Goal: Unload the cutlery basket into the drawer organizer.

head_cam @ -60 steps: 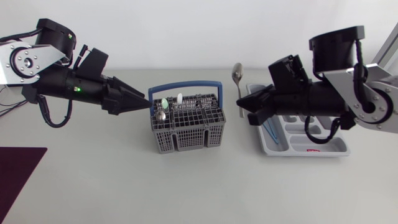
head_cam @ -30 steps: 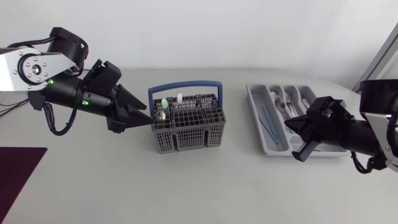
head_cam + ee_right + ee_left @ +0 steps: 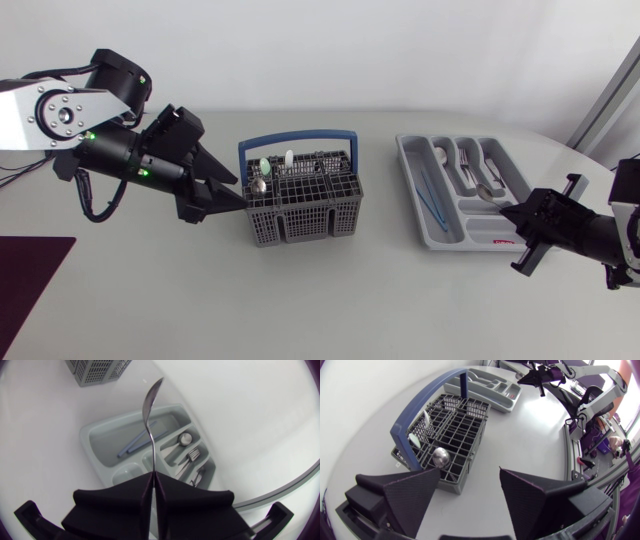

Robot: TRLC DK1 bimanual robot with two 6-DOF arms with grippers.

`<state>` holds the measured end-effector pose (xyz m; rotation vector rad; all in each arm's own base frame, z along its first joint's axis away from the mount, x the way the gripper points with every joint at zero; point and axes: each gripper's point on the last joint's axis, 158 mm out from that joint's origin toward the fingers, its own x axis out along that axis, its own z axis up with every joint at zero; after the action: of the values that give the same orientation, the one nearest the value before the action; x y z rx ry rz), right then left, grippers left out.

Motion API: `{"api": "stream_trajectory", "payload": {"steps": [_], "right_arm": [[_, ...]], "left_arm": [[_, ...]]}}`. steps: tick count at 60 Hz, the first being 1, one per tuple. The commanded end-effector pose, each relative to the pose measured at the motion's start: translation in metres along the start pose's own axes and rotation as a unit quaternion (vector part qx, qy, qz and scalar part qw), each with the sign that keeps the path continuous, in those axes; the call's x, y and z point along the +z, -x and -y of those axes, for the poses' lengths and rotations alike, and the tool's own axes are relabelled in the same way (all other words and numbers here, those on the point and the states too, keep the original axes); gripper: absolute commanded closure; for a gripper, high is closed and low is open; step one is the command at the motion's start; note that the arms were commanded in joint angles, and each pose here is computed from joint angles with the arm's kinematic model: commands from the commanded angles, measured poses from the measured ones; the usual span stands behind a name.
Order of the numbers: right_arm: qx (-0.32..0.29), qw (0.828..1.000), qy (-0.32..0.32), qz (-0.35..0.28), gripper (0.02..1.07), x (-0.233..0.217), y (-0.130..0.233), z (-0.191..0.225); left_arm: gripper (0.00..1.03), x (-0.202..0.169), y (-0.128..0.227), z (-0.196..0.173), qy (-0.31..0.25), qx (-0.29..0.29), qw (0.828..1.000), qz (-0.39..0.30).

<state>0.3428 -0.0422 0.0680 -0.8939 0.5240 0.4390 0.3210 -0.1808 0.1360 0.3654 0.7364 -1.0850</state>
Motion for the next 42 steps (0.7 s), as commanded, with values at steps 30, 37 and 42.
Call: {"api": "stream_trajectory", "payload": {"steps": [30, 37, 42], "right_arm": [[-0.009, 0.987, 0.122, -0.103, 1.01, -0.092, -0.034, 0.001], [-0.016, 0.983, 0.144, -0.114, 1.01, -0.097, -0.042, -0.003], [-0.024, 0.978, 0.162, -0.127, 1.01, -0.103, -0.046, -0.004]], "left_arm": [[0.06, -0.007, -0.006, 0.018, -0.014, -0.015, 0.999, -0.024], [0.06, -0.007, -0.005, 0.02, -0.015, -0.015, 0.999, -0.028], [0.06, -0.007, -0.004, 0.02, -0.016, -0.013, 0.999, -0.029]]}}
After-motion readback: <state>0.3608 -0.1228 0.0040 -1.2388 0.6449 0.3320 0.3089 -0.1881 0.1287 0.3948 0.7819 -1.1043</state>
